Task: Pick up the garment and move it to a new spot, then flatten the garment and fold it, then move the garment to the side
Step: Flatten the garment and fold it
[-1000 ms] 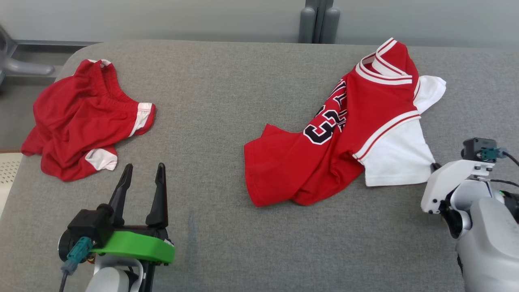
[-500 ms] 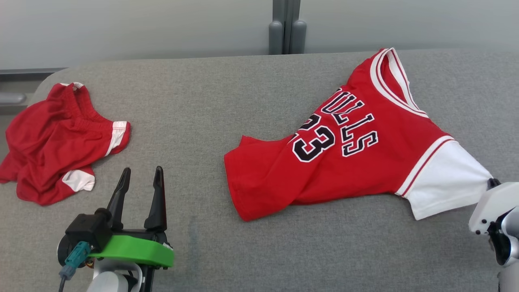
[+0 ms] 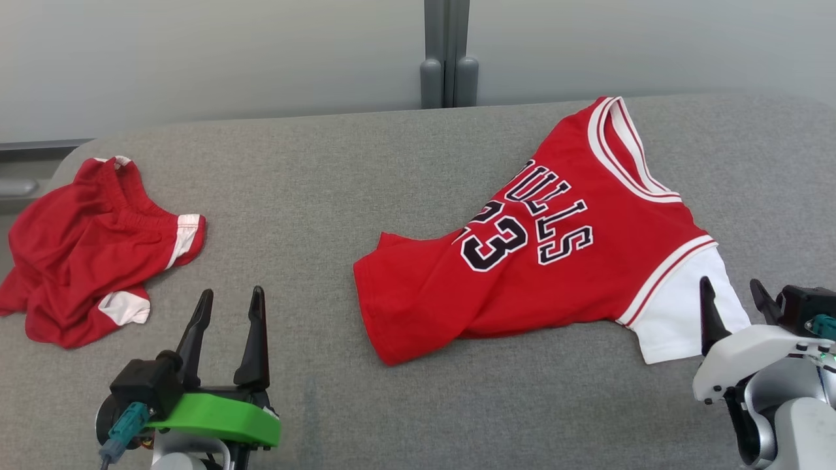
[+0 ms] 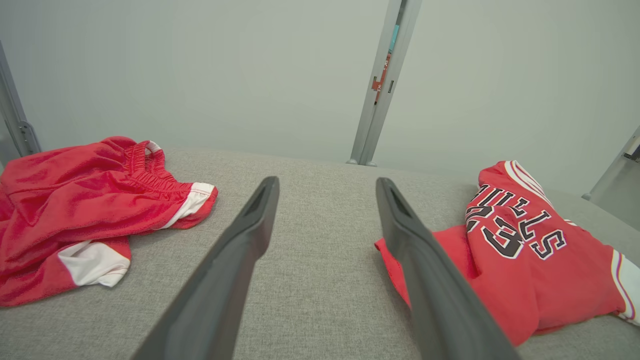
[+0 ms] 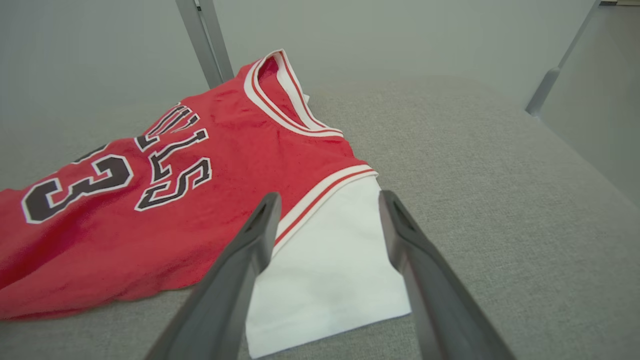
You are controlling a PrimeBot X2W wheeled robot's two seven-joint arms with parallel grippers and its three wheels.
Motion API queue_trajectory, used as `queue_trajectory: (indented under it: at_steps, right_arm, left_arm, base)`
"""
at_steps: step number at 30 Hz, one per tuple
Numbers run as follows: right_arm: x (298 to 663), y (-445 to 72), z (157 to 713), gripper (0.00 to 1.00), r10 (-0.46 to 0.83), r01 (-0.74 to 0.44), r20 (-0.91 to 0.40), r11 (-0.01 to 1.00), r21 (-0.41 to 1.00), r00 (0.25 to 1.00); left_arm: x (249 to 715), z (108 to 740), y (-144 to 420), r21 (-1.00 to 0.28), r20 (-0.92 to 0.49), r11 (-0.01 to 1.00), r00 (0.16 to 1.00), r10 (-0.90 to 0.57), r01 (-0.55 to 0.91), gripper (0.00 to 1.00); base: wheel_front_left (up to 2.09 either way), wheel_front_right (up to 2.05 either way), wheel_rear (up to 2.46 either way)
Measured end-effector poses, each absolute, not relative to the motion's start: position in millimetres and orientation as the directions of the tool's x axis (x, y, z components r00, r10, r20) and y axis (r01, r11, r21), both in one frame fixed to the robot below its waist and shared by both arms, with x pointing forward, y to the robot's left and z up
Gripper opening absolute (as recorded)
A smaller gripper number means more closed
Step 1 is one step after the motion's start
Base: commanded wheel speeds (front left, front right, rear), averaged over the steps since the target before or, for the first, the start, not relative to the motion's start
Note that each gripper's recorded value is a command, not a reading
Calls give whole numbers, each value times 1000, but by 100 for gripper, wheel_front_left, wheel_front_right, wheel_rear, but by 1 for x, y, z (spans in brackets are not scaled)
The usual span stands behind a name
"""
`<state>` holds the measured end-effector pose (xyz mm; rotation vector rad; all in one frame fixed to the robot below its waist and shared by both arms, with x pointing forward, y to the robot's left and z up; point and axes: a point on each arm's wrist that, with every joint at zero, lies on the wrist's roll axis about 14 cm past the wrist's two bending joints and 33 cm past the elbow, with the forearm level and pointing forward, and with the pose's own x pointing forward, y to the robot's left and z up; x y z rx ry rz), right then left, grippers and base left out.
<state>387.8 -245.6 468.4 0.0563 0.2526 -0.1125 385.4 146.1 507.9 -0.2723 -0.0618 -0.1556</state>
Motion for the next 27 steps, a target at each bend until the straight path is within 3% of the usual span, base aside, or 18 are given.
queue_trajectory:
  at_steps: [4, 10, 27]
  right_arm:
    - [385, -218, 497, 100, -22, 25, -98, 999, 39, 995]
    - [372, -190, 521, 100, 77, -77, 27, 997, 6, 997]
    - [363, -173, 516, 100, 123, -122, -6, 991, 47, 992]
  left_arm:
    - [378, 506, 150, -260, 76, 953, 988, -138, 153, 100]
    - [369, 506, 153, -258, 73, 956, 990, -123, 138, 100]
    - [363, 487, 156, -256, 2, 960, 993, -121, 117, 100]
  base:
    - [0, 0, 0]
    - [0, 0, 0]
    - [0, 0, 0]
